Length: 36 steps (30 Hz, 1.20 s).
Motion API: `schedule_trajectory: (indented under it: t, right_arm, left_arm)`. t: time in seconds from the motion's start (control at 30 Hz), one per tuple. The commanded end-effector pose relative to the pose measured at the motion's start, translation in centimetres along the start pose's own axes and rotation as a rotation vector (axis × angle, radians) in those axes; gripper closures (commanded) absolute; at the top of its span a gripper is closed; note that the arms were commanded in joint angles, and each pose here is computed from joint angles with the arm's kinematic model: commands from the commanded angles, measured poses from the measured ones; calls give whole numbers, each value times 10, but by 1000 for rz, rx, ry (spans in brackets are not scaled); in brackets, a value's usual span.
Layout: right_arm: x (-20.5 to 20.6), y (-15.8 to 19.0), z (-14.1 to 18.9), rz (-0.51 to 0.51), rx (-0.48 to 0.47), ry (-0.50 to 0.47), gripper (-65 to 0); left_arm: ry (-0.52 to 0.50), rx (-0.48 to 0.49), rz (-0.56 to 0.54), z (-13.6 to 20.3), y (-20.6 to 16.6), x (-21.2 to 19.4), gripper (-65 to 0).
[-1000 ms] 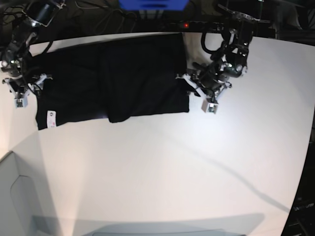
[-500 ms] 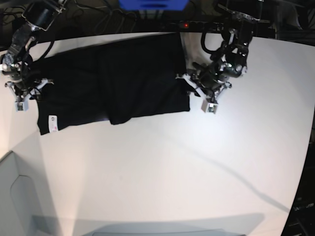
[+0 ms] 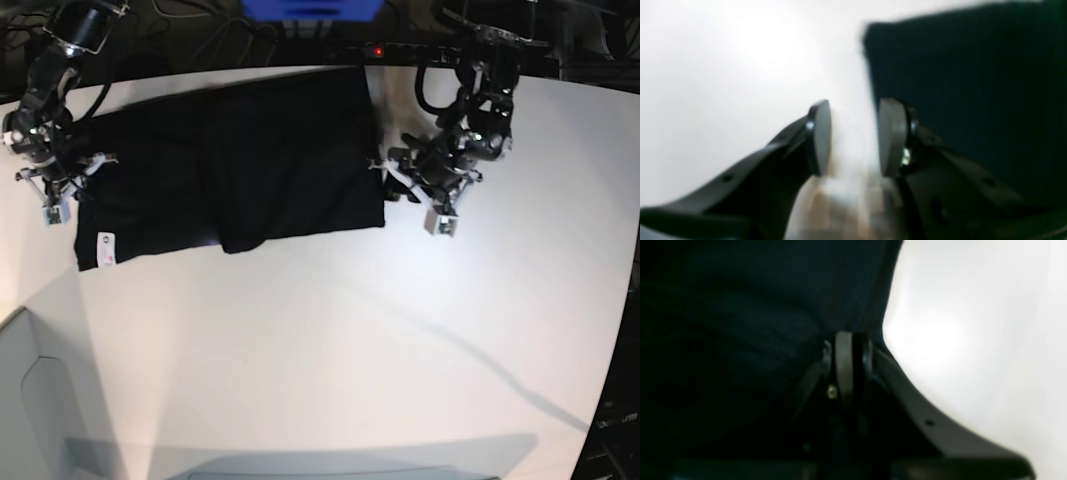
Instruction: Fold the T-shirt properly
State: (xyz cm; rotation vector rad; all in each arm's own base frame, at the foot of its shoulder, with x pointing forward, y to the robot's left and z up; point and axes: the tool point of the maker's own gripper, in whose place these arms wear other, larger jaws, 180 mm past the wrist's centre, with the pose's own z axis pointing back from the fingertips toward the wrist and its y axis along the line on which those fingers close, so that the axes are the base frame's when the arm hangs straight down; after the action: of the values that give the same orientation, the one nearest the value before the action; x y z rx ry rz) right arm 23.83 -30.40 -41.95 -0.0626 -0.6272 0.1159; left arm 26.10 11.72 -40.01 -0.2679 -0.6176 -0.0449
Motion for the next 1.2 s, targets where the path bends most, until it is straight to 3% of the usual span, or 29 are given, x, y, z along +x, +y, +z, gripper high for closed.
schedule_trajectory:
  t: [0.0,0.3,0.5,0.57,0.77,0.83,1.17]
  right_arm:
    - [6,-5,7,29,-19,-5,0]
    - [55,-6,43,48,-101,-171,0]
    - [62,-1,44,53,-100,-189,0]
    - [59,-2,41,46,-93,-178,-49]
    - [52,-7,29,16,-77,-148,-360]
    - [48,-9,25,13,-70,-134,-431]
    - [33,-29,-1,-121,-52,-86,-448]
  left_arm:
    - [-48,-1,-6,5,1,15,-234]
    - [-92,23,6,17,10,29,-234]
    - [-89,17,3,16,7,27,-234]
    - [-89,17,3,16,7,27,-234]
    - [-89,17,3,16,7,27,-234]
    - [-87,17,3,16,7,27,-234]
    - [-80,22,8,17,9,23,-234]
